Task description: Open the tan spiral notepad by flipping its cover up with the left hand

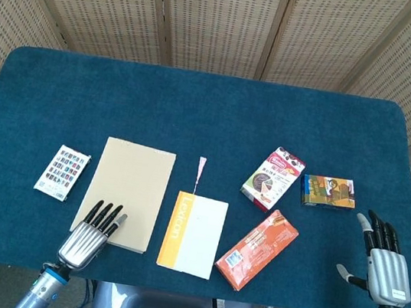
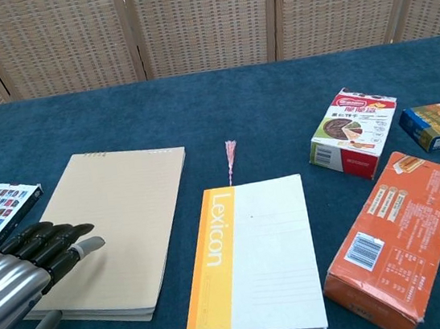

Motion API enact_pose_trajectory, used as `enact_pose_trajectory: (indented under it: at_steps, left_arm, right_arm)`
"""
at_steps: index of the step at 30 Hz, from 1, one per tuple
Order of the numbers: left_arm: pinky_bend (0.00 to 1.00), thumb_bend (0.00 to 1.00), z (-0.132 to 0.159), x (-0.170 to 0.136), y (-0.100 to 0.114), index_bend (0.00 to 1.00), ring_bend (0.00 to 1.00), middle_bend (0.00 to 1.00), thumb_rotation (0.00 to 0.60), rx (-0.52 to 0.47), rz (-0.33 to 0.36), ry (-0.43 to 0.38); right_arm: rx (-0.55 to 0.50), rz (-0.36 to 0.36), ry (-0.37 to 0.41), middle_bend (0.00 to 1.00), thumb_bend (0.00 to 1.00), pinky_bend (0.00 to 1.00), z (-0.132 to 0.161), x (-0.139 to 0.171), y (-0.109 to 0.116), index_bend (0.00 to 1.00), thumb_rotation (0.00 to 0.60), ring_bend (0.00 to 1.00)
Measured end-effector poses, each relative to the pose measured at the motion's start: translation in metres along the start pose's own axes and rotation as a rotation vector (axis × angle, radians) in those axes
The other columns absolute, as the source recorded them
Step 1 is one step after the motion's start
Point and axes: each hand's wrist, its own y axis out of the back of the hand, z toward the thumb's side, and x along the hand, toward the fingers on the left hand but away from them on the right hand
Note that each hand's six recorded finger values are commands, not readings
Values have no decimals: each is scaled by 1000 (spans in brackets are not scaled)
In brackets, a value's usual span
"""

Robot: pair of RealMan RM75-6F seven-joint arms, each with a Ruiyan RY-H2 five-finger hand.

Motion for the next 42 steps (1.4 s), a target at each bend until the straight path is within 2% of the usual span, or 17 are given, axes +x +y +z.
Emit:
enact_pose_trajectory:
  at_steps: [13,29,42]
  left_arm:
    - [0,592,-5,18,5,0,0,0,600,20,10,27]
    - [0,601,-24,47,21,0,0,0,600,35,16,99]
    - [0,608,-32,67,22,0,0,0,600,39,-23,137]
  right_arm:
    - [-10,-1,-5,0,2,0,-1,0,1,0,600,0]
    - [-26,0,-16,0,2,0,-3,-1,1,0,600,0]
    - [-40,-3,-20,0,3,0,-4,-2,2,0,600,0]
